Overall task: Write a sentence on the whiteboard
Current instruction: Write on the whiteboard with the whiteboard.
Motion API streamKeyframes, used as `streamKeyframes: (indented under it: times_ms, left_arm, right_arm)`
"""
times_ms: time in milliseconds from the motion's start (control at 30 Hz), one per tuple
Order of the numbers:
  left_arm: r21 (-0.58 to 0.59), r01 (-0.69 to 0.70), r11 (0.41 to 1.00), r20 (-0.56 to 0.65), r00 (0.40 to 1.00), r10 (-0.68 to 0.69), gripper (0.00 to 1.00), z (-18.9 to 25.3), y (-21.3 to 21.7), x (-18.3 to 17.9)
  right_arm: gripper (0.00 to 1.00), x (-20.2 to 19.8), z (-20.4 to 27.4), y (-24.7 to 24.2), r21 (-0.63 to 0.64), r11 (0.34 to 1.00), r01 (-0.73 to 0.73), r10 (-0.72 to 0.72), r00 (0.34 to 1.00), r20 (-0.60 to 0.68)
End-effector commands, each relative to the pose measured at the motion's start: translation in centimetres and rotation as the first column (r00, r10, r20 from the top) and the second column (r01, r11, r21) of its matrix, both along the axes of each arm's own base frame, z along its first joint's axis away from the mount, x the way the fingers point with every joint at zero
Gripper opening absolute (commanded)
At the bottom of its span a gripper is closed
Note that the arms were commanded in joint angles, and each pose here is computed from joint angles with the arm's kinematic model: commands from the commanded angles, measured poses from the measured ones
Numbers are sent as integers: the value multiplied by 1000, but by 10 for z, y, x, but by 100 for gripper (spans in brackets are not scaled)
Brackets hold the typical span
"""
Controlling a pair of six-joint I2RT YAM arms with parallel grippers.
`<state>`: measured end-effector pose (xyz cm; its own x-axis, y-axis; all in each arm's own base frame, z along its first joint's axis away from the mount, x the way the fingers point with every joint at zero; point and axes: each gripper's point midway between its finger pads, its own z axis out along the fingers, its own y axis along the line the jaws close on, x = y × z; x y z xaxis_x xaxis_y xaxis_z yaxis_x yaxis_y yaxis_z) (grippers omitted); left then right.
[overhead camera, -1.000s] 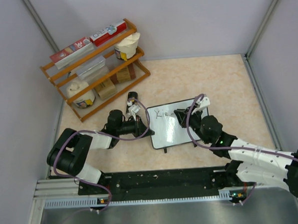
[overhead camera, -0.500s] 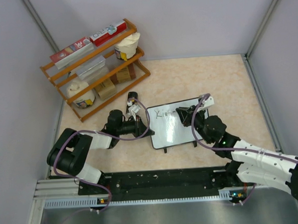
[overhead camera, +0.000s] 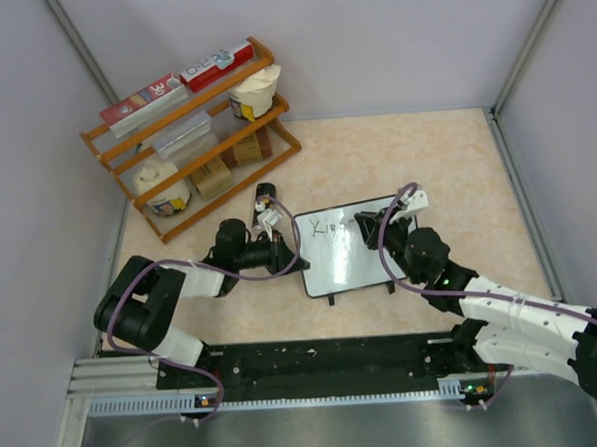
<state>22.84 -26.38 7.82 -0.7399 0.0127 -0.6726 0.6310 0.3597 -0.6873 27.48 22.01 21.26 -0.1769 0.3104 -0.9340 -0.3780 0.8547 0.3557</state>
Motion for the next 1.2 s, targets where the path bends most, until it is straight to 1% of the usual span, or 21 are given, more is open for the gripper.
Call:
streamKeyframes:
  times_ms: [0, 200, 433, 900, 1167]
  left_arm:
    - [88, 10, 996, -36, 999, -7, 0, -28, 4, -10]
    - [89, 12, 996, -39, 999, -9, 0, -29, 4, -11]
    - [90, 11, 996, -38, 999, -7, 0, -29, 4, -10]
    - [92, 13, 996, -39, 999, -10, 0, -29, 3, -11]
    - [96, 11, 995, -40, 999, -7, 0, -30, 4, -10]
  right_arm:
    - [0, 7, 19, 1, 39, 999, 13, -15, 999, 33]
    - [0, 5, 12, 10, 28, 999, -27, 27, 1000, 10]
    - [0, 1, 5, 9, 12, 999, -44, 44, 999, -10]
    - [0, -1, -3, -5, -6, 1000, 4, -4, 1000, -21]
    - [0, 4, 16, -7, 20, 999, 32, -32, 999, 14]
